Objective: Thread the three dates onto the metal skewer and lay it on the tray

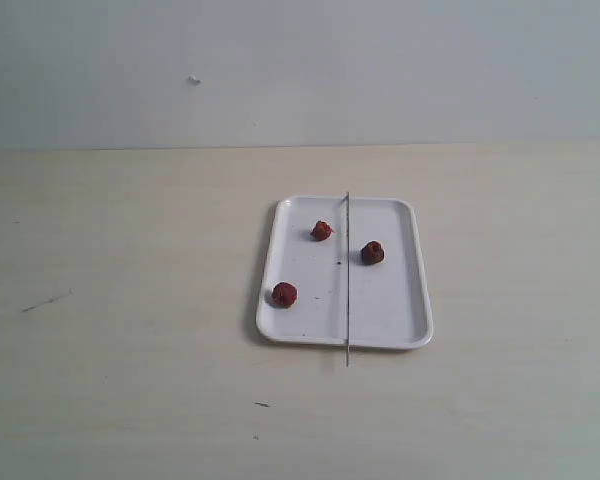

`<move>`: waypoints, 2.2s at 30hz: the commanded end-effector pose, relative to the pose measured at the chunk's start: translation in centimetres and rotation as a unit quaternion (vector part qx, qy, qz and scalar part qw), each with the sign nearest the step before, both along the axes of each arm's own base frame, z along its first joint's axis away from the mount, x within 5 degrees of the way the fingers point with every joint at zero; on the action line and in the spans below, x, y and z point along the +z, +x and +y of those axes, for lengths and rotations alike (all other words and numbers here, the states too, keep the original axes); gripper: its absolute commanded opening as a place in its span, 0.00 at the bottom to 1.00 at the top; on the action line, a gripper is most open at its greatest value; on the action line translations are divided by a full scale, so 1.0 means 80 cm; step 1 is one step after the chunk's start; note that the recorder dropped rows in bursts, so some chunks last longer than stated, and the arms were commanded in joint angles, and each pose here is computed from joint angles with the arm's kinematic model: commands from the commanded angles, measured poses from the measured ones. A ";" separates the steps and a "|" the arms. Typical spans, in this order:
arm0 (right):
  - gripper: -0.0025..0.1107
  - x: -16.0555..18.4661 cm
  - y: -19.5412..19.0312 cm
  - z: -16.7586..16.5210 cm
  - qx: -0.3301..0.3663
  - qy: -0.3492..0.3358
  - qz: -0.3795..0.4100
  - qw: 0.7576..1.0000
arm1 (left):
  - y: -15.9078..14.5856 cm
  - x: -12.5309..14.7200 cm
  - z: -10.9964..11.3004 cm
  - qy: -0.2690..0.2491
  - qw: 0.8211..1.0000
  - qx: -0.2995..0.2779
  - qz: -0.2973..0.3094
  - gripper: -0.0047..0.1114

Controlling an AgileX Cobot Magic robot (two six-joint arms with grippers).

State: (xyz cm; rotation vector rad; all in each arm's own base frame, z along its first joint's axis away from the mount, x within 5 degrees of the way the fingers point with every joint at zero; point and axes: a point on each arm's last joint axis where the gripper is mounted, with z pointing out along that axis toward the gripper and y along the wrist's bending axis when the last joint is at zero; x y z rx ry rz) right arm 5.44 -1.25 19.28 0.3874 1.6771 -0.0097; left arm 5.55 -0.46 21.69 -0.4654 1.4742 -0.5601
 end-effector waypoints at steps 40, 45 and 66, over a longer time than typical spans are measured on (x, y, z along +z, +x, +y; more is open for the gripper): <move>0.02 0.001 0.000 0.000 0.000 -0.005 -0.008 1.000 | 0.324 0.028 -0.133 0.326 0.756 -0.167 0.543 0.04; 0.02 0.001 0.000 0.000 0.000 -0.005 -0.008 1.000 | 0.335 0.027 -0.208 0.312 0.754 -0.263 0.516 0.04; 0.02 0.001 0.000 0.000 0.000 -0.005 -0.008 1.000 | 0.339 -0.017 -0.418 0.356 0.703 -0.356 0.502 0.22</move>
